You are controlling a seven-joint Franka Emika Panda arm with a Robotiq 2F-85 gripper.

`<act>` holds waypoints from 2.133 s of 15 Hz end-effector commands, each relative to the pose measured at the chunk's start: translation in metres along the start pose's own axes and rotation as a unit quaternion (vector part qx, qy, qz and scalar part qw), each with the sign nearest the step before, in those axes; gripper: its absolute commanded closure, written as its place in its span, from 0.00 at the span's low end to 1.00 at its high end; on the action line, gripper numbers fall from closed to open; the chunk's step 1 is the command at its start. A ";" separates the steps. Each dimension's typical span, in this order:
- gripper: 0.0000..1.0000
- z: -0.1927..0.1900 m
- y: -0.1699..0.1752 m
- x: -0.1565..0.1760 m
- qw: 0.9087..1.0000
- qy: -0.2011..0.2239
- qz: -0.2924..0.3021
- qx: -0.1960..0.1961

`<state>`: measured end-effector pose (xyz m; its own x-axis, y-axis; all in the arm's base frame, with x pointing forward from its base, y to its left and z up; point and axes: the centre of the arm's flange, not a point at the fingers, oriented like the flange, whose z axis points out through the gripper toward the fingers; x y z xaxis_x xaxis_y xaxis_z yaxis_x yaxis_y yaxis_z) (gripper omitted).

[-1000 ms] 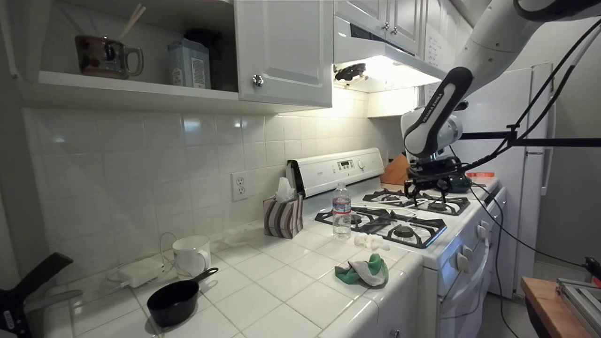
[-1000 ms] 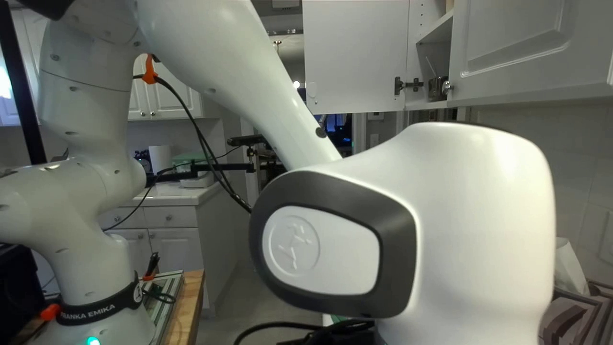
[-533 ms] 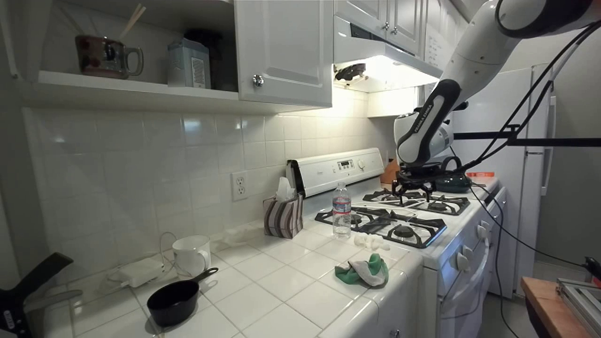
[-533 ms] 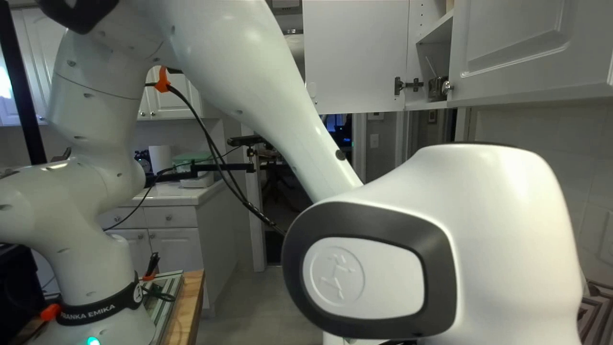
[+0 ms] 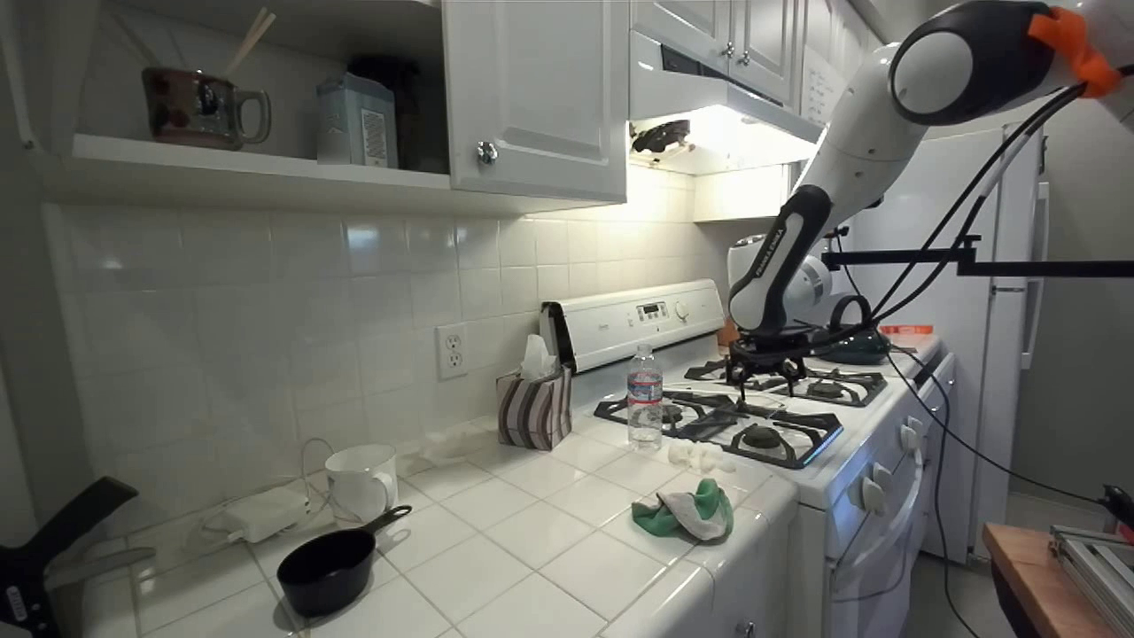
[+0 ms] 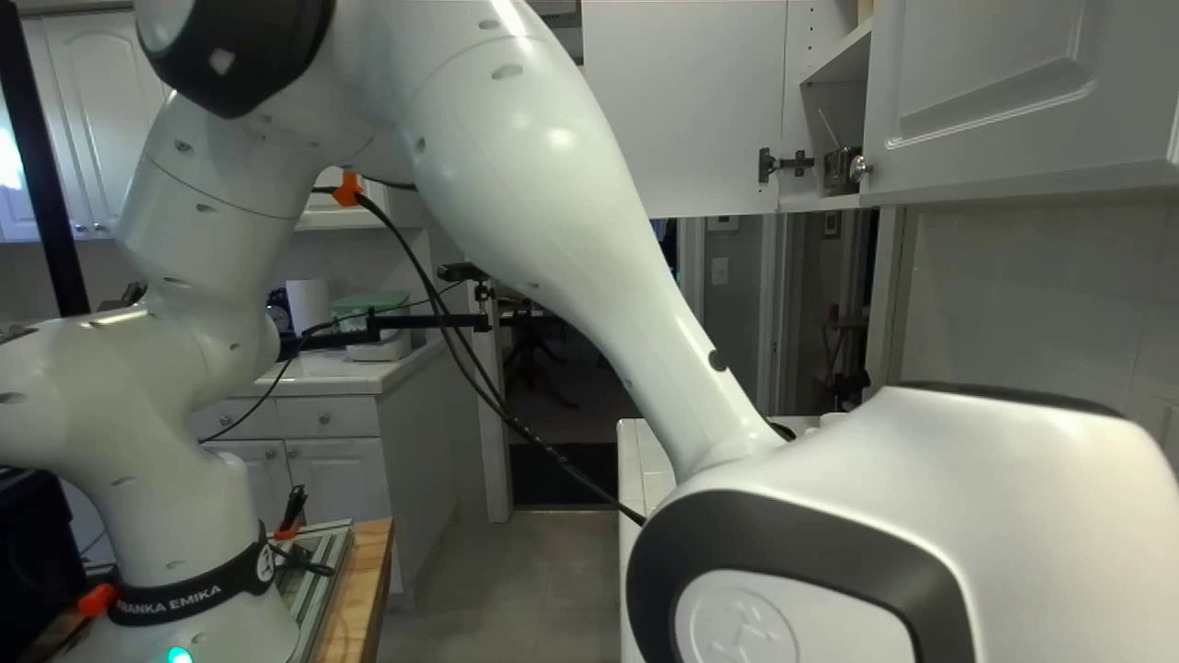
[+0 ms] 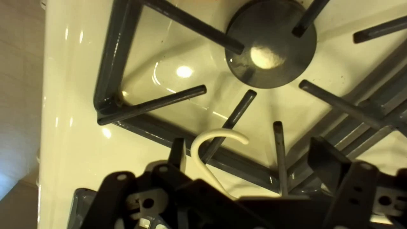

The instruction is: Hang the coat hanger on the knob of the cupboard

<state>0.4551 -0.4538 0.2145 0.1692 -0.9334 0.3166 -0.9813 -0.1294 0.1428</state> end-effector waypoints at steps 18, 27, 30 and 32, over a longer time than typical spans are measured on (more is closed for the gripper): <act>0.27 0.020 0.015 -0.017 0.966 0.008 0.257 -0.019; 0.31 0.018 0.035 -0.001 0.937 0.031 0.347 -0.033; 0.42 0.023 0.037 -0.001 0.932 0.028 0.358 -0.038; 0.50 0.028 0.037 -0.002 0.931 0.024 0.362 -0.042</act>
<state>0.4195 -0.4697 0.2010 -0.4950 -0.7689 0.4046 -0.8519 0.5211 -0.0519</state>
